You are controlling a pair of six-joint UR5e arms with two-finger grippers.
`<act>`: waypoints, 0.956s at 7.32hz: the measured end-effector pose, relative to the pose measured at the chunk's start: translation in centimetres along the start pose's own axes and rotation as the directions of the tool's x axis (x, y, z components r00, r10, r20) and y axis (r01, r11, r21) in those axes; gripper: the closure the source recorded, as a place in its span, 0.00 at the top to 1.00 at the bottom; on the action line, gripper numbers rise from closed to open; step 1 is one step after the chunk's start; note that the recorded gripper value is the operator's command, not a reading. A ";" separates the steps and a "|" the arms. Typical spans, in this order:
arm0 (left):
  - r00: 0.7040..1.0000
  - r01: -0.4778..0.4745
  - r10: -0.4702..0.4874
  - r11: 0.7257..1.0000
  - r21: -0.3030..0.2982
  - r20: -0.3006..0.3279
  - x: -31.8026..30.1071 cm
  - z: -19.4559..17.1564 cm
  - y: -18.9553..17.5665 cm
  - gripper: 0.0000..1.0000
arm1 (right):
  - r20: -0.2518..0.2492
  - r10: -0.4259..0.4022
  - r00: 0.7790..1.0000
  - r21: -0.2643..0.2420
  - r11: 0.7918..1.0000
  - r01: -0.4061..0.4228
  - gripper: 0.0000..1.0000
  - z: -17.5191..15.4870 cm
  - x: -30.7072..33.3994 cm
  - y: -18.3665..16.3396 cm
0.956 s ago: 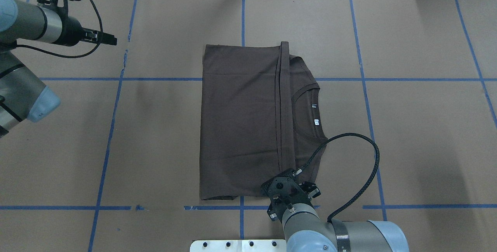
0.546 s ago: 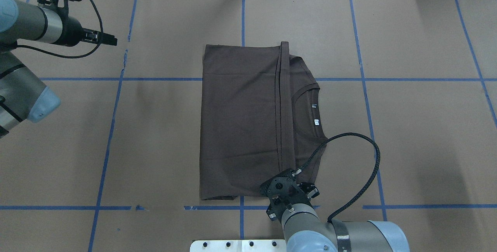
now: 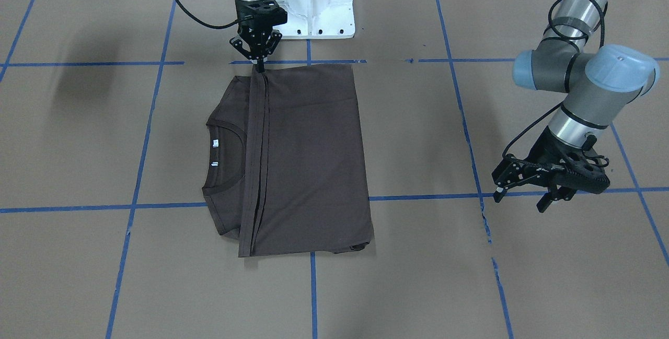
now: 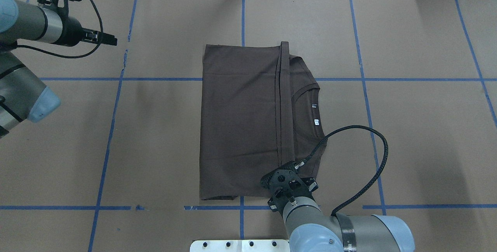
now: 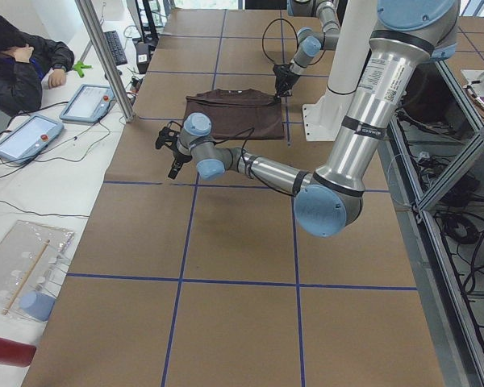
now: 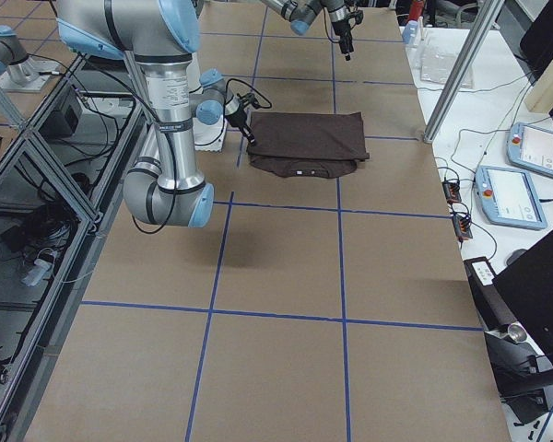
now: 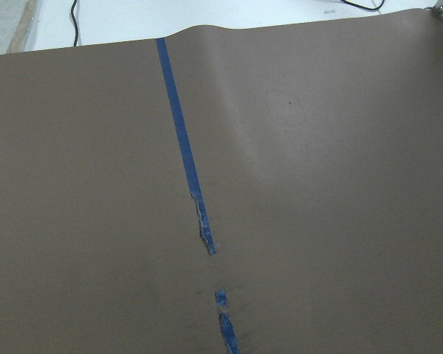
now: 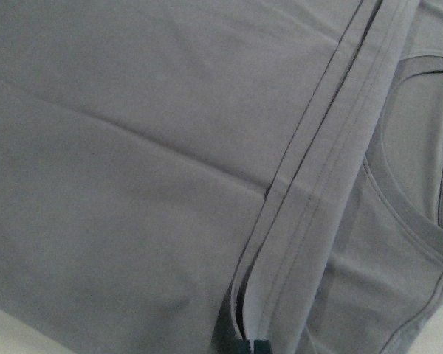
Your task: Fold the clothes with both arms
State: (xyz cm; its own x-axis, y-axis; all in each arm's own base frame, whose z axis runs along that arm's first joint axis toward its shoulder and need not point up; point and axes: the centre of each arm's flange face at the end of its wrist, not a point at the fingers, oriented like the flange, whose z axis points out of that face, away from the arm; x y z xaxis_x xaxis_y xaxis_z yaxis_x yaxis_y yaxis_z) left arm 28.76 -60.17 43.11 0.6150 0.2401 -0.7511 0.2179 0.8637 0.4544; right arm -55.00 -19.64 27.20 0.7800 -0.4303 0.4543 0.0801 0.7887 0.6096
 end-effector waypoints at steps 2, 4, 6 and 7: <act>1.000 0.001 -0.001 1.000 0.000 0.000 0.0 0.0 0.0 1.00 | 0.000 0.013 1.000 0.004 1.000 -0.013 0.00 -0.1 0.3 0.0; 1.000 0.002 -0.002 1.000 0.001 0.000 0.0 0.0 0.0 1.00 | -0.019 0.070 0.997 -0.003 0.998 -0.070 0.00 0.5 1.2 0.9; 1.000 0.003 -0.003 1.000 0.001 -0.001 0.1 -0.1 0.0 1.00 | -0.052 0.185 0.981 -0.014 0.982 -0.186 0.00 1.1 3.6 2.8; 1.000 0.004 -0.004 1.000 0.001 0.000 0.0 0.0 0.0 1.00 | -0.061 0.239 0.969 -0.016 0.971 -0.240 0.00 1.0 4.4 3.8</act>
State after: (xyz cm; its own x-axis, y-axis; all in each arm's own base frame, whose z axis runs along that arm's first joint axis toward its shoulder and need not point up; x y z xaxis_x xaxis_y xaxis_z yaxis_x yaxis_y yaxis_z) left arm 28.75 -60.16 43.04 0.6138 0.2372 -0.7529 0.2209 0.8640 0.4524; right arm -51.86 -18.98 32.12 0.8128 -0.2021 0.5464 -0.0994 0.8761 0.4719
